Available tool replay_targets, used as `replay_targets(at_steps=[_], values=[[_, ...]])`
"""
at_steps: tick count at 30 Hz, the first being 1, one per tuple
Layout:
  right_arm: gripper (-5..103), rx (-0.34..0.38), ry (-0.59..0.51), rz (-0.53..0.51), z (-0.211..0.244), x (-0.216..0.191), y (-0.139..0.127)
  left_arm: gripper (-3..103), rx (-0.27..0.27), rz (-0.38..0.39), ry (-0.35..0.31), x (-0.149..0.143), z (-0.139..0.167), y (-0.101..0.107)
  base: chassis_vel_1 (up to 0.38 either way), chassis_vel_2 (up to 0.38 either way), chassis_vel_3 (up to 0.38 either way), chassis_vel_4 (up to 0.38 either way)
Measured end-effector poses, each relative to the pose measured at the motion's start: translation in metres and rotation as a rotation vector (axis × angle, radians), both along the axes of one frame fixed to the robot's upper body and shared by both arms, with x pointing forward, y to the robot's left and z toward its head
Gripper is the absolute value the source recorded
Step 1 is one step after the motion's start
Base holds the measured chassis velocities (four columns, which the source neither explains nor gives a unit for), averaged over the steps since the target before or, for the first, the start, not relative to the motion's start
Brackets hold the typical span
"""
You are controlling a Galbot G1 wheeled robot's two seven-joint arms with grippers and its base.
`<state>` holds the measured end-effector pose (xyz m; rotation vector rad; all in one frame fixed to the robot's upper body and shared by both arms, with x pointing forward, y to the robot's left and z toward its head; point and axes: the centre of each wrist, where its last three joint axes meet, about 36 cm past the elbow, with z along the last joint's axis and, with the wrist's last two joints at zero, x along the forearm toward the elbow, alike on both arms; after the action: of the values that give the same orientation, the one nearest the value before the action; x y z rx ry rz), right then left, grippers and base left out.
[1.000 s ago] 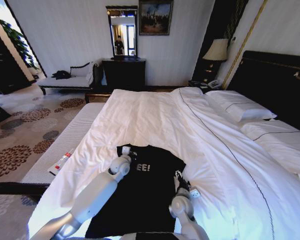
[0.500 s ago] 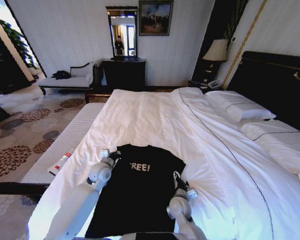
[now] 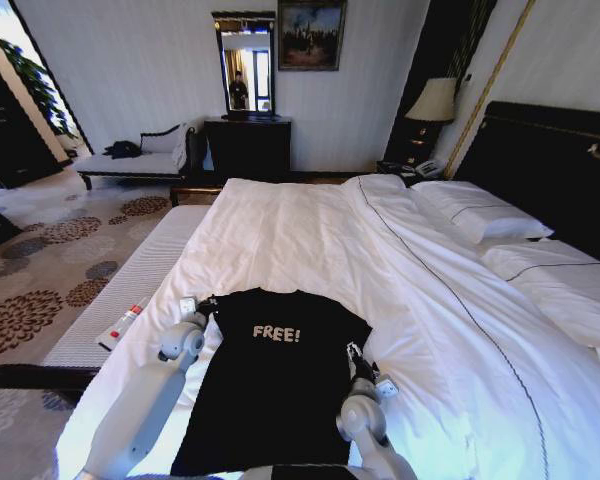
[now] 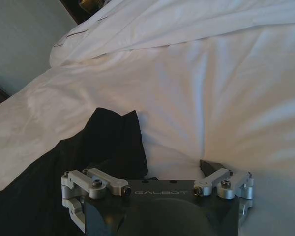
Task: Fold the clothes on the bed.
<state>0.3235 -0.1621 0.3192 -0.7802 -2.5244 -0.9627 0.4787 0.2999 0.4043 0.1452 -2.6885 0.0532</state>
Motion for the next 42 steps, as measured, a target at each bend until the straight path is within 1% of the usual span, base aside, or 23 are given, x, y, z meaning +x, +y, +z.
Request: replay_targets(at_steps=[6, 14, 16, 17, 18, 22, 28, 30, 33, 40, 42], values=[[100, 0.000, -0.005, 0.001, 0.003, 0.000, -0.001, 0, 0.008, 0.034, -0.011, -0.001, -0.002, 0.020, 0.000, 0.000, 0.000, 0.000], [100, -0.004, -0.011, -0.004, 0.007, -0.002, -0.005, 0, 0.013, 0.072, -0.011, -0.004, -0.008, 0.036, 0.000, 0.000, 0.000, 0.000], [100, -0.005, -0.012, -0.007, 0.007, -0.003, -0.006, 0, 0.020, 0.083, -0.010, -0.006, -0.011, 0.042, 0.000, 0.000, 0.000, 0.000], [100, -0.007, -0.012, -0.010, 0.008, -0.003, -0.008, 0, 0.024, 0.098, -0.008, -0.008, -0.013, 0.049, 0.000, 0.000, 0.000, 0.000], [100, -0.007, -0.012, -0.010, 0.008, -0.003, -0.008, 0, 0.024, 0.098, -0.008, -0.008, -0.013, 0.049, 0.000, 0.000, 0.000, 0.000], [100, -0.012, -0.012, -0.018, 0.009, -0.003, -0.011, 0, 0.024, 0.127, -0.001, -0.011, -0.021, 0.060, 0.000, 0.000, 0.000, 0.000], [100, -0.014, -0.015, -0.021, 0.010, -0.002, -0.011, 0, 0.026, 0.140, 0.003, -0.009, -0.025, 0.066, 0.000, 0.000, 0.000, 0.000], [100, -0.016, -0.015, -0.022, 0.011, -0.002, -0.012, 0, 0.031, 0.147, 0.001, -0.004, -0.026, 0.070, 0.000, 0.000, 0.000, 0.000], [100, -0.017, -0.018, -0.024, 0.011, -0.001, -0.012, 0, 0.042, 0.142, 0.002, 0.002, -0.030, 0.068, 0.000, 0.000, 0.000, 0.000], [100, -0.021, -0.024, -0.028, 0.013, 0.002, -0.014, 0, 0.046, 0.133, -0.010, 0.013, -0.030, 0.065, 0.000, 0.000, 0.000, 0.000], [100, -0.023, -0.028, -0.028, 0.014, 0.002, -0.015, 0, 0.060, 0.127, -0.015, 0.016, -0.029, 0.066, 0.000, 0.000, 0.000, 0.000]])
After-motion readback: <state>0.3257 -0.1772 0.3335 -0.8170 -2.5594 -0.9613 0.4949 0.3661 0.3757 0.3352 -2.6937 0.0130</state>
